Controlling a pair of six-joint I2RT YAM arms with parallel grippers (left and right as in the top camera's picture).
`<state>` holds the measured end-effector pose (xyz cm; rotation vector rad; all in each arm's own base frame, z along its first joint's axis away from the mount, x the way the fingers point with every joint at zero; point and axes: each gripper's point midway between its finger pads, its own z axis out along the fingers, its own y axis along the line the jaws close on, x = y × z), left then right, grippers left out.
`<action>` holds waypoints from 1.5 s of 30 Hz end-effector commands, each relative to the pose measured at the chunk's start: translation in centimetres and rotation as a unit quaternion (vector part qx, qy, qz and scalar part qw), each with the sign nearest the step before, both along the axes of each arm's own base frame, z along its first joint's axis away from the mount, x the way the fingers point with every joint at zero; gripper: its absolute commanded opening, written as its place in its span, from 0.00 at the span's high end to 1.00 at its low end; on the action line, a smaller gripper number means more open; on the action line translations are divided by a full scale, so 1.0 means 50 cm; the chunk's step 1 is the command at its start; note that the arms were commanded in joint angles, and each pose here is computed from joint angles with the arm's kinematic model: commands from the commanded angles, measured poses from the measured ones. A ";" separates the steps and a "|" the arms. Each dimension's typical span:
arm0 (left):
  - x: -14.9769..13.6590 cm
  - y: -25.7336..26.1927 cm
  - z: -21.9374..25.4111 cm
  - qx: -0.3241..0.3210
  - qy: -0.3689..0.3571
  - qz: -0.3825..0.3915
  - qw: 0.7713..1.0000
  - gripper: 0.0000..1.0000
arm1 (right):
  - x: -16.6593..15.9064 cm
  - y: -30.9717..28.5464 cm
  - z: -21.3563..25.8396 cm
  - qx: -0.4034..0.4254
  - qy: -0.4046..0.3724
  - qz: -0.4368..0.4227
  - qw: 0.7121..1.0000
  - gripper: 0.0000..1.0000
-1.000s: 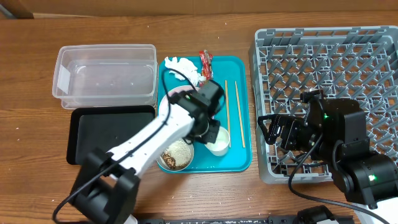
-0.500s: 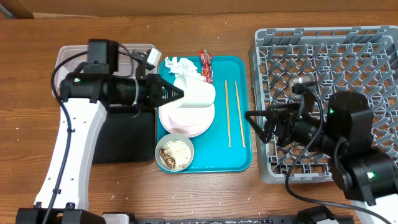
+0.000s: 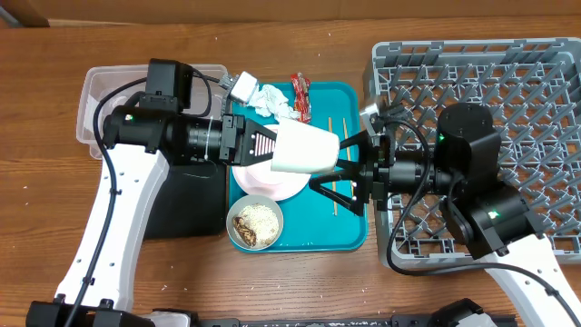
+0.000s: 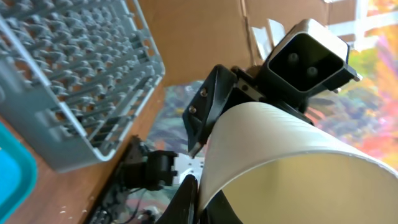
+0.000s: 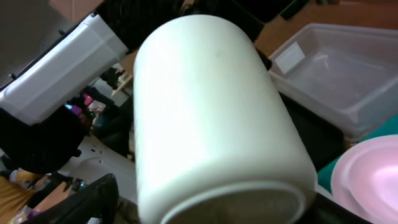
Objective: Sort waste into correct bins and load items into the dishwasher
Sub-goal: 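Lift the white cup and hand it to the right gripper, then carry the white cup with the right gripper over the grey rack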
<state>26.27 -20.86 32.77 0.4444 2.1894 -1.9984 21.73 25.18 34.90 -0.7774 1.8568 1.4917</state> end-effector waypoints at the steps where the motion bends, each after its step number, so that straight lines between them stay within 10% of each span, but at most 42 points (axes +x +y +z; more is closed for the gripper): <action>1: -0.011 -0.016 -0.004 0.001 -0.014 -0.015 1.000 0.96 | -0.032 0.015 0.034 0.019 -0.006 0.038 0.999 0.28; 10: -0.007 -0.011 -0.046 0.061 0.005 0.004 0.998 0.75 | -0.005 -0.012 0.032 0.012 -0.004 -0.005 1.000 0.40; 20: -0.005 -0.011 -0.046 0.061 0.000 0.005 0.998 0.96 | -0.001 -0.043 0.037 0.008 0.000 -0.036 0.999 0.41; 27: -0.004 -0.012 -0.042 0.057 -0.004 0.003 0.998 0.96 | -0.005 -0.032 0.038 0.010 -0.005 -0.026 1.000 0.17; 45: -0.023 -0.029 0.001 -0.008 -0.038 -0.033 0.999 0.96 | 0.012 -0.020 0.050 0.020 -0.029 -0.027 0.999 0.12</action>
